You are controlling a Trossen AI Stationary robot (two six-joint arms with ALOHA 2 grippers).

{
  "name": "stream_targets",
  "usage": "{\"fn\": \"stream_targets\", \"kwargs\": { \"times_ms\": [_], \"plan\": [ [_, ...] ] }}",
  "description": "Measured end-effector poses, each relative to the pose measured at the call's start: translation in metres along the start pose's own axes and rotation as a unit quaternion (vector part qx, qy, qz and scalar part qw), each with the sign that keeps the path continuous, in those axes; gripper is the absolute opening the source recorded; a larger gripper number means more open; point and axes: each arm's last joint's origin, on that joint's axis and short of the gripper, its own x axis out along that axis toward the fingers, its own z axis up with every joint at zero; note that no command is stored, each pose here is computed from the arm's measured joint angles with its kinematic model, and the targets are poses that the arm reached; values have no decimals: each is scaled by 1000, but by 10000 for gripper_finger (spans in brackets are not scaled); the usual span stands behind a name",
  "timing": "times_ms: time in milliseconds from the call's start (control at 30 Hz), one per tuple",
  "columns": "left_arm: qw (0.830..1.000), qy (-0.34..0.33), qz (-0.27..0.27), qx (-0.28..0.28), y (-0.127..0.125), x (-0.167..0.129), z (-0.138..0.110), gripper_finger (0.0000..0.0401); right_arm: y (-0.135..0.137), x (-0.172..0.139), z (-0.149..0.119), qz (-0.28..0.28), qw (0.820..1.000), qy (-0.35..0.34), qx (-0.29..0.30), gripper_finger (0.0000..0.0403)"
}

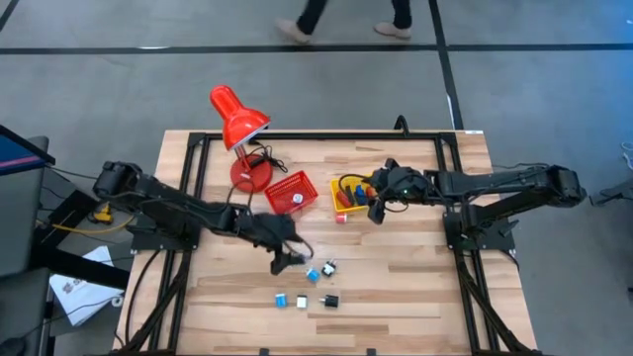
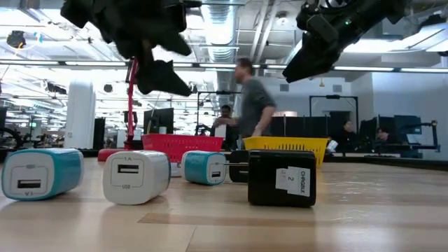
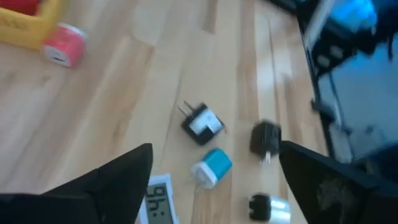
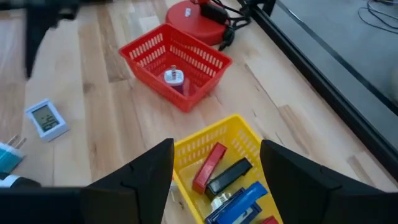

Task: Pick & Place Office items
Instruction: Put the white digital timer into the yellow bin

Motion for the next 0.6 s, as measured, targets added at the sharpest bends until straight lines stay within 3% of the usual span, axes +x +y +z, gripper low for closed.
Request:
{"fn": "stream_targets", "kwargs": {
  "times_ms": [333, 467, 600],
  "plan": [
    [991, 22, 113, 74, -17, 34, -46, 329, -3, 1, 0, -6, 1000, 0, 8, 232],
    [983, 14, 167, 71, -17, 44, -60, 319, -3, 1, 0, -5, 1000, 0, 8, 232],
    [981, 32, 187, 50, -12, 54, -72, 312, -3, 1, 0, -5, 1000, 0, 9, 232]
  ]
}}
